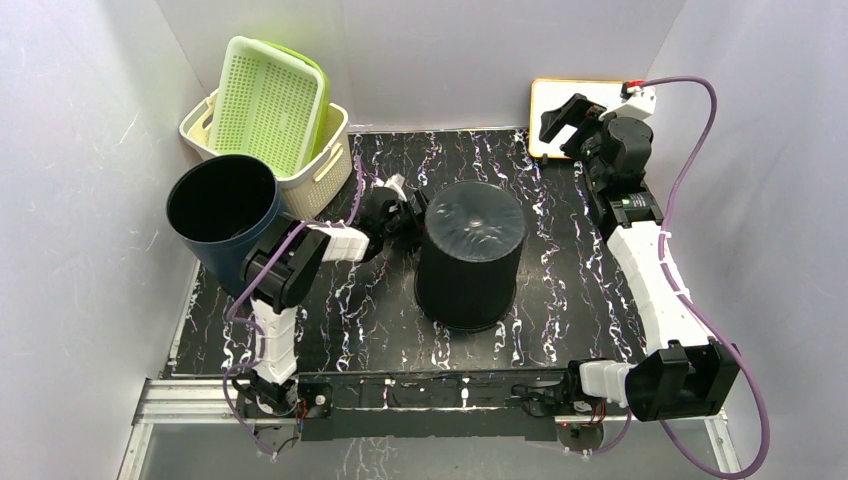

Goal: Turn the large container upside down

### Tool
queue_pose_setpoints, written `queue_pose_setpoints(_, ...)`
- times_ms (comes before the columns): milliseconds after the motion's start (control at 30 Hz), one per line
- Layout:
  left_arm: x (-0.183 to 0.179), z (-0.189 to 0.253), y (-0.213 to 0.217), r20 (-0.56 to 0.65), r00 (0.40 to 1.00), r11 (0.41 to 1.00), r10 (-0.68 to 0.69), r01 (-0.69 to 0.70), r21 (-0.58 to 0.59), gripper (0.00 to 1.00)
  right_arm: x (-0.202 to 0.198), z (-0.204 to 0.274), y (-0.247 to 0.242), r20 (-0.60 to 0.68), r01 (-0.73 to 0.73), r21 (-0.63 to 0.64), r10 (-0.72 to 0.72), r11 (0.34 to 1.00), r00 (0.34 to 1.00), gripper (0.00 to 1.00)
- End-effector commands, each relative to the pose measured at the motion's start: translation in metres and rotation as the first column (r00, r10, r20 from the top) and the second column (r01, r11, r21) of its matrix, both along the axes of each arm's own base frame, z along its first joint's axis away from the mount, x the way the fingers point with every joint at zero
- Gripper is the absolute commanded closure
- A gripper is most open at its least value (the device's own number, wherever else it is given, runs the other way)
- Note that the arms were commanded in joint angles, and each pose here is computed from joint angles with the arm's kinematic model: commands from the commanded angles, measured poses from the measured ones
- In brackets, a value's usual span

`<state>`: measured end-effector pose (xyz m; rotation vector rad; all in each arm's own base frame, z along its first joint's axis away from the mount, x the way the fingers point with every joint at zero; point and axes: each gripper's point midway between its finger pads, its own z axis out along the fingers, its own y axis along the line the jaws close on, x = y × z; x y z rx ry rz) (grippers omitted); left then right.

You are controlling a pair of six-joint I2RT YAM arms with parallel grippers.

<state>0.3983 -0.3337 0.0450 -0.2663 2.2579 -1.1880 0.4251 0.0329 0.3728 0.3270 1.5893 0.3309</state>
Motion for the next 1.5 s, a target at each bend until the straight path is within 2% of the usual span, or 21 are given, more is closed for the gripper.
queue_pose_setpoints(0,-0.048,-0.049,0.055,-0.131,0.991,0.898,0.016,0.043,0.437,0.13,-0.008,0.007,0.0,0.025,-0.016,-0.023,0.016,1.0,1.0,0.02)
queue_pose_setpoints(67,-0.057,-0.045,0.074,-0.128,0.991,0.866,0.049,0.022,0.5,0.05,-0.01,0.004,0.0,0.017,-0.018,-0.024,0.018,1.0,1.0,0.02)
queue_pose_setpoints(100,-0.066,-0.045,0.086,-0.138,0.988,0.845,0.068,0.016,0.535,0.04,-0.01,0.001,0.001,0.012,-0.02,-0.025,0.02,0.999,1.0,0.02)
queue_pose_setpoints(300,-0.104,-0.023,0.135,-0.111,0.986,0.756,0.121,-0.02,0.654,0.04,-0.011,-0.013,0.003,-0.02,-0.033,-0.023,0.033,0.999,0.999,0.02)
queue_pose_setpoints(400,-0.129,-0.011,0.139,-0.121,0.99,0.764,0.075,0.021,0.645,0.08,-0.012,-0.017,0.003,-0.025,-0.034,-0.023,0.034,0.999,0.999,0.02)
queue_pose_setpoints(533,-0.163,0.004,0.112,-0.132,0.986,0.806,-0.099,0.158,0.571,0.11,-0.01,-0.019,0.005,-0.036,-0.043,-0.021,0.042,0.999,0.998,0.02)
queue_pose_setpoints(633,-0.177,0.018,0.087,-0.067,0.973,0.845,-0.222,0.226,0.484,0.11,-0.008,-0.018,0.006,-0.041,-0.05,-0.021,0.049,0.999,0.998,0.02)
queue_pose_setpoints(733,-0.174,0.026,0.073,0.024,0.965,0.873,-0.261,0.225,0.433,0.11,-0.007,-0.011,0.009,-0.036,-0.063,-0.019,0.062,0.998,0.997,0.02)
queue_pose_setpoints(867,-0.161,0.024,0.05,0.075,0.945,0.877,-0.32,0.265,0.402,0.11,-0.008,0.0,0.008,-0.018,-0.059,-0.025,0.059,0.998,0.998,0.02)
queue_pose_setpoints(1200,-0.101,0.03,-0.033,0.232,0.832,0.819,-0.504,0.375,0.434,0.11,-0.013,0.015,-0.003,0.012,-0.001,-0.036,0.001,0.999,1.0,0.02)
queue_pose_setpoints(1367,-0.089,0.028,-0.089,0.264,0.777,0.794,-0.571,0.441,0.419,0.11,-0.011,0.021,-0.007,0.022,0.026,-0.02,-0.025,0.999,0.999,0.02)
queue_pose_setpoints(1467,-0.094,0.018,-0.123,0.25,0.748,0.768,-0.614,0.495,0.407,0.11,-0.01,0.034,-0.013,0.052,0.059,-0.01,-0.058,0.998,0.997,0.02)
